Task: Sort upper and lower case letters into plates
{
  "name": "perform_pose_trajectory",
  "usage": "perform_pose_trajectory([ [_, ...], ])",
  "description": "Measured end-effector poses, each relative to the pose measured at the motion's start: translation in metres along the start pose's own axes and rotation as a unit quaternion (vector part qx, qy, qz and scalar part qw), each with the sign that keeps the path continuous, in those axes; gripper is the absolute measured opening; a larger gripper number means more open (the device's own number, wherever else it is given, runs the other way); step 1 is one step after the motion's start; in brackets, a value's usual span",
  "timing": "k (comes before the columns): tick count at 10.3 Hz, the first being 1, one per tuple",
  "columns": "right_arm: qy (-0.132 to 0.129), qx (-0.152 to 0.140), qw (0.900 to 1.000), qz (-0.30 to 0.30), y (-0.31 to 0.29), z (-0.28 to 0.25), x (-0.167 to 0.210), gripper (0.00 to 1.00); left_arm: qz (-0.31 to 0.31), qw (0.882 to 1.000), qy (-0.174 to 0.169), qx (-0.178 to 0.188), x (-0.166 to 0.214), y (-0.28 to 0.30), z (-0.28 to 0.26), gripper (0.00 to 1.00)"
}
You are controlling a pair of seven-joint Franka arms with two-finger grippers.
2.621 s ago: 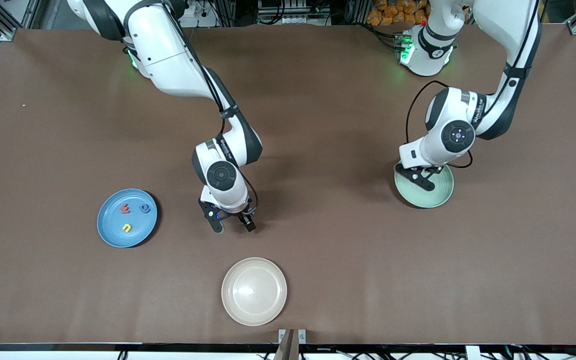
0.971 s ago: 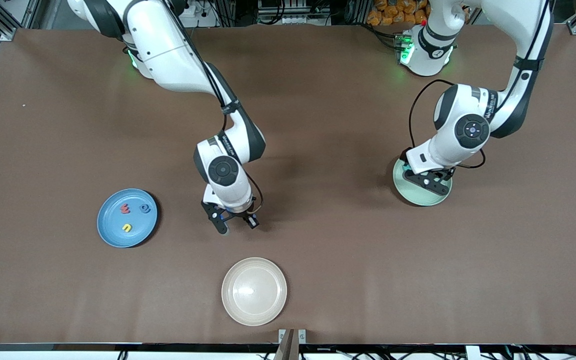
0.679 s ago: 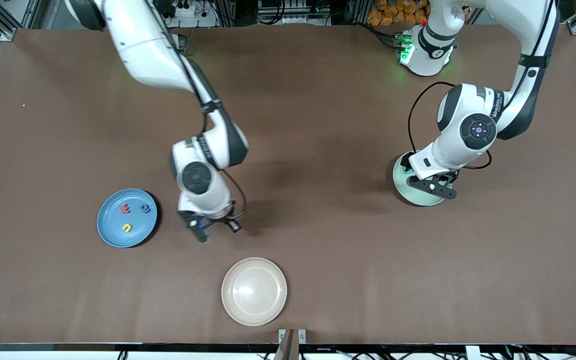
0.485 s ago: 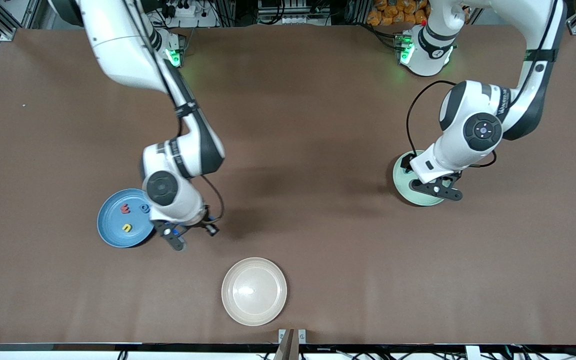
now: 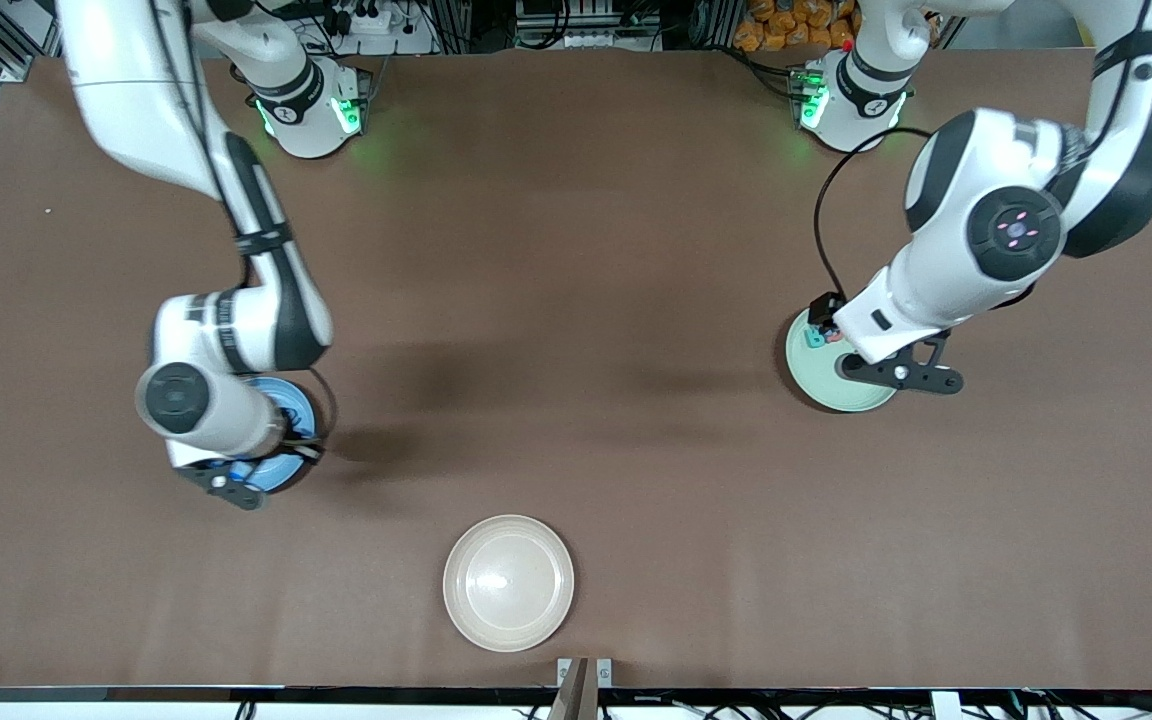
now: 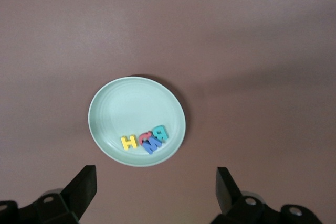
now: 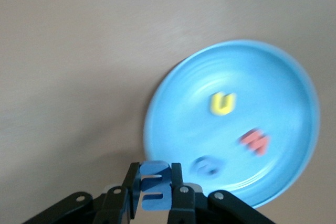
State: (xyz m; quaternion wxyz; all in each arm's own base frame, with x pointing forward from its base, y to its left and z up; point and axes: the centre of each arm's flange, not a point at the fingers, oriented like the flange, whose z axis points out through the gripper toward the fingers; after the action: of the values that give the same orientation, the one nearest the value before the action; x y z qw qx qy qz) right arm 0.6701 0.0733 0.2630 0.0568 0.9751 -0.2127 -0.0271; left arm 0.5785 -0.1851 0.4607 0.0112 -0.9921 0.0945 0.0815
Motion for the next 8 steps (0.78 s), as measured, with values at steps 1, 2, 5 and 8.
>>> perform_pose_trajectory([
  [1,-0.002,0.000,1.000,-0.010,0.022,0.000,0.010,0.28,-0.005,1.000,0.000,-0.014,-0.001,-0.002,-0.018,1.00],
  [2,-0.001,-0.002,1.000,-0.015,0.031,0.000,0.014,0.36,-0.010,1.000,0.004,-0.020,-0.001,-0.006,-0.030,1.00],
  [5,0.009,0.004,0.999,-0.047,0.022,-0.018,0.007,0.79,-0.020,0.999,0.020,-0.024,-0.004,-0.018,-0.054,1.00],
  [8,0.019,0.043,0.987,-0.153,0.054,-0.074,-0.010,1.00,-0.045,0.997,0.059,-0.029,-0.030,-0.051,-0.107,1.00],
])
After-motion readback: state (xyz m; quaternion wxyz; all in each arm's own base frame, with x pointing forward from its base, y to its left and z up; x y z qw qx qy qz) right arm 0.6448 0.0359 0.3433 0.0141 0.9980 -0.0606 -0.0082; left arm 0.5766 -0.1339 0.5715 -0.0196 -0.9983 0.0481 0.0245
